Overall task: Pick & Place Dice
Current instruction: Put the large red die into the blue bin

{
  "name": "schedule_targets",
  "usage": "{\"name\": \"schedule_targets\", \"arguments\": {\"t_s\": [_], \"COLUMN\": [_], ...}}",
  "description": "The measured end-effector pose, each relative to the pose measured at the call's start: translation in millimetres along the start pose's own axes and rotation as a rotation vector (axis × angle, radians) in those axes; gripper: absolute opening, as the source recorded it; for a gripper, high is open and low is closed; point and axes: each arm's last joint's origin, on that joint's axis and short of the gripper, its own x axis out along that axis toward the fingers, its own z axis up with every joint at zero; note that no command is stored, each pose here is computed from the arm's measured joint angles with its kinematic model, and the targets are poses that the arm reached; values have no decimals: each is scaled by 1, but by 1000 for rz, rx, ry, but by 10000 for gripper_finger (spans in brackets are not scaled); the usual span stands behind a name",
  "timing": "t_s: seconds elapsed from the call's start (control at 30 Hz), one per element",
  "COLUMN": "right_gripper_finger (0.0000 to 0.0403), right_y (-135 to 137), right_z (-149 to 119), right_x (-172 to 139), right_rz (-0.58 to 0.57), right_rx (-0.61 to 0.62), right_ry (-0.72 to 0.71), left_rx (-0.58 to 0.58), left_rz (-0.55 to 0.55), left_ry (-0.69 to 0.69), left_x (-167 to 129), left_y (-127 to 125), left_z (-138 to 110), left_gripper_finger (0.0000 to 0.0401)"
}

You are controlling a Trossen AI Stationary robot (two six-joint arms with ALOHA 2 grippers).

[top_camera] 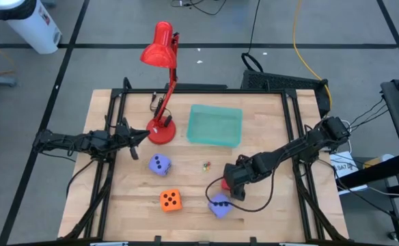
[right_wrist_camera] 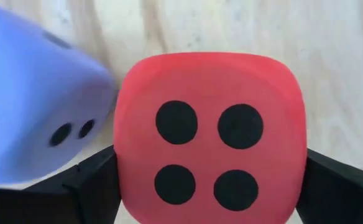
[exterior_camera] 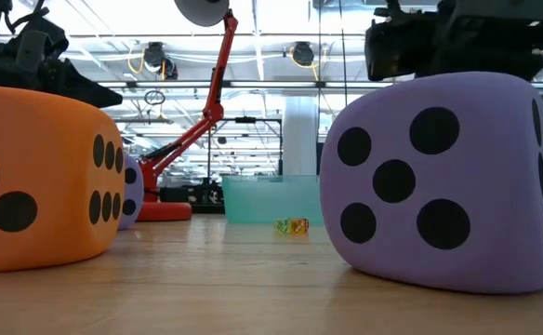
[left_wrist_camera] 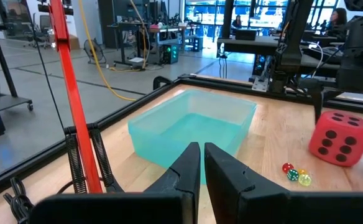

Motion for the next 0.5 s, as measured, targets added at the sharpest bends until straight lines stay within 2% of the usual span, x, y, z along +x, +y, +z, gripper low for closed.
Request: {"name": "schedule_targets", "arguments": {"t_s": [0.3, 0.5], "right_gripper_finger": [355, 354], "right_y": [-22, -50], "right_z": [10, 26], "right_x": [-48, -89], "right_rz": [16, -59], "right_rx": [3, -63], "right_ry": [-172, -431], "left_rx": [0, 0], "left_rz": [0, 0], "left_ry": [0, 0], "left_x": [0, 0], "left_y": [0, 0], "left_z": [0, 0], "left_gripper_finger": [31, 31]}}
